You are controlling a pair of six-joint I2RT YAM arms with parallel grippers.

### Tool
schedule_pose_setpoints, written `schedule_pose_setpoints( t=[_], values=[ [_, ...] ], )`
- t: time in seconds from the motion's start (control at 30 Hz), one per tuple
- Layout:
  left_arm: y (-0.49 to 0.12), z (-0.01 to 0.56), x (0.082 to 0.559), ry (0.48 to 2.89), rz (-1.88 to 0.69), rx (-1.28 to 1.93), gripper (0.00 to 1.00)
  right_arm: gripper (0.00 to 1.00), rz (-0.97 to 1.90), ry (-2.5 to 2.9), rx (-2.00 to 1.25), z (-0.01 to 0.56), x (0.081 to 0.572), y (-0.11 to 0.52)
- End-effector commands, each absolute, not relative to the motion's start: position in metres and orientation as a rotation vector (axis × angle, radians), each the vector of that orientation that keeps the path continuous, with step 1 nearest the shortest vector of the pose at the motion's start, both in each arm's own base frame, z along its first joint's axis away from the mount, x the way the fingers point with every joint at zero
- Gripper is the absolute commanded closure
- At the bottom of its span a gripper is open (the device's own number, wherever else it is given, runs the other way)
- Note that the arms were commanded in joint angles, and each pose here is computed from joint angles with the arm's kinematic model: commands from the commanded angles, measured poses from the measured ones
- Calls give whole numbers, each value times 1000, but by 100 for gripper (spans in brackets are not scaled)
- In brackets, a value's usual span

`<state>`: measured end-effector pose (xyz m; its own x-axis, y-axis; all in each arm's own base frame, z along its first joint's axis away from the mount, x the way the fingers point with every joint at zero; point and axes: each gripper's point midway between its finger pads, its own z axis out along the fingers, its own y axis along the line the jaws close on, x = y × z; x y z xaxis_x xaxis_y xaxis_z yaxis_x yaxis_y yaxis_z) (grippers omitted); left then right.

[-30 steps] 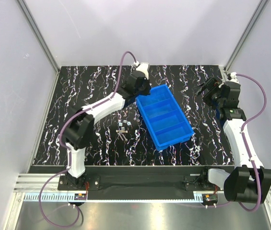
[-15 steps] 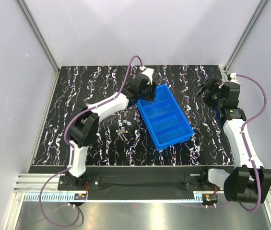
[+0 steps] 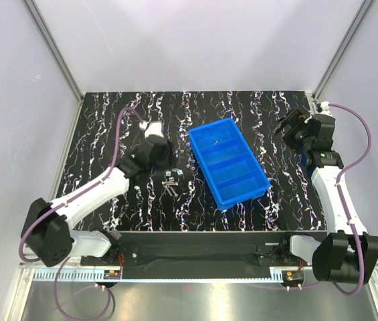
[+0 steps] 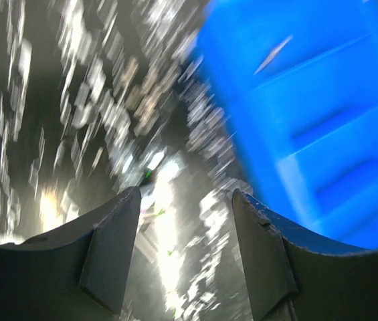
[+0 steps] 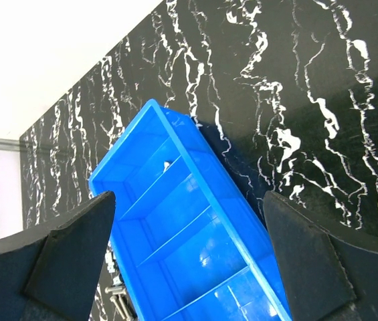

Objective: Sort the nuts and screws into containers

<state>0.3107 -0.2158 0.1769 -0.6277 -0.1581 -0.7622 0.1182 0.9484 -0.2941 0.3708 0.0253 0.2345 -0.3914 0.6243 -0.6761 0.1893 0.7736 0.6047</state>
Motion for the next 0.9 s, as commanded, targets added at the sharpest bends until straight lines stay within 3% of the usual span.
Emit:
schedule_pose_setpoints(
  t=[0.0,0.43,0.67,0.87],
  values=[
    [-182,102,279,2395,-249,-225,38,0,596,1910,570,251,375,34],
    [-198,55,265,2477,-211,-234,43,0,595,1927,579,243,374,34],
    [-184,36,262,2494,9,-285,53,0,589,1919,574,250,372,33],
    [-179,26,258,2497,28,-297,63,0,573,1917,583,247,372,31]
  ],
)
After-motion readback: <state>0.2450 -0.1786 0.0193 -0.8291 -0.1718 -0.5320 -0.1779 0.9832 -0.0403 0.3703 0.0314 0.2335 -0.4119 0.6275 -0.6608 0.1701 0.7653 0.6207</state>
